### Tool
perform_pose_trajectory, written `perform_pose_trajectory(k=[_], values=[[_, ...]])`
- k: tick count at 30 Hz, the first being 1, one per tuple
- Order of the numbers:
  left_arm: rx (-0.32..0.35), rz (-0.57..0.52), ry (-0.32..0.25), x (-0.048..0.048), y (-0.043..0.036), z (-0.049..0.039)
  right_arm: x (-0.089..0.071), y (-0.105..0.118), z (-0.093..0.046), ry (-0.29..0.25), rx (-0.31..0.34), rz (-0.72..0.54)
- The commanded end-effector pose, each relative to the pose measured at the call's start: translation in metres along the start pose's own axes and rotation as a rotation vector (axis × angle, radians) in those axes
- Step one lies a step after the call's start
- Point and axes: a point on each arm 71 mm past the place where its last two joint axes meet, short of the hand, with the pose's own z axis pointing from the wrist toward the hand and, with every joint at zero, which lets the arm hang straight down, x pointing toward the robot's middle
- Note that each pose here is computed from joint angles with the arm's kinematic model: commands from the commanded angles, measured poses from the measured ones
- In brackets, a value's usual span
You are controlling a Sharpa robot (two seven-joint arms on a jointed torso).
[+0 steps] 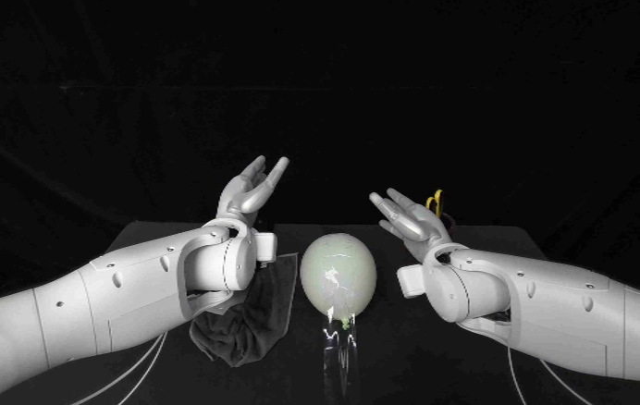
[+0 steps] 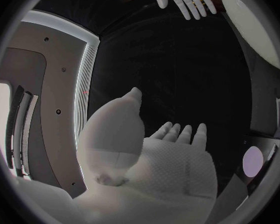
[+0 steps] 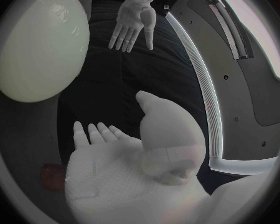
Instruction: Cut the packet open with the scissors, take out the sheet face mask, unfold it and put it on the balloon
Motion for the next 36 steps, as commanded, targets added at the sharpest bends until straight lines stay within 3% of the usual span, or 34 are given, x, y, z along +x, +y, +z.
perform_pose_trajectory(k=[1, 4, 5, 17, 27, 32, 36], values=[[0.015, -0.054, 0.049, 0.0044, -0.0017, 0.0004, 0.010, -0.002, 0.002, 0.145, 0.052, 0.046], [0.015, -0.054, 0.049, 0.0044, -0.0017, 0.0004, 0.010, -0.003, 0.002, 0.159, 0.058, 0.046], [0.012, -0.058, 0.055, -0.0004, -0.0024, -0.0008, -0.001, 0.006, 0.002, 0.092, -0.066, -0.074], [0.016, -0.069, 0.068, -0.0117, -0.0043, -0.0040, -0.022, 0.015, -0.003, -0.021, -0.161, -0.147], [0.007, -0.100, 0.119, -0.0164, -0.0081, -0.0136, -0.041, 0.033, -0.013, -0.017, -0.200, -0.197], [0.004, -0.132, 0.173, -0.0161, -0.0114, -0.0205, -0.059, 0.049, -0.021, 0.018, -0.243, -0.320], [0.002, -0.157, 0.215, -0.0139, -0.0131, -0.0243, -0.080, 0.064, -0.023, 0.016, -0.258, -0.413]])
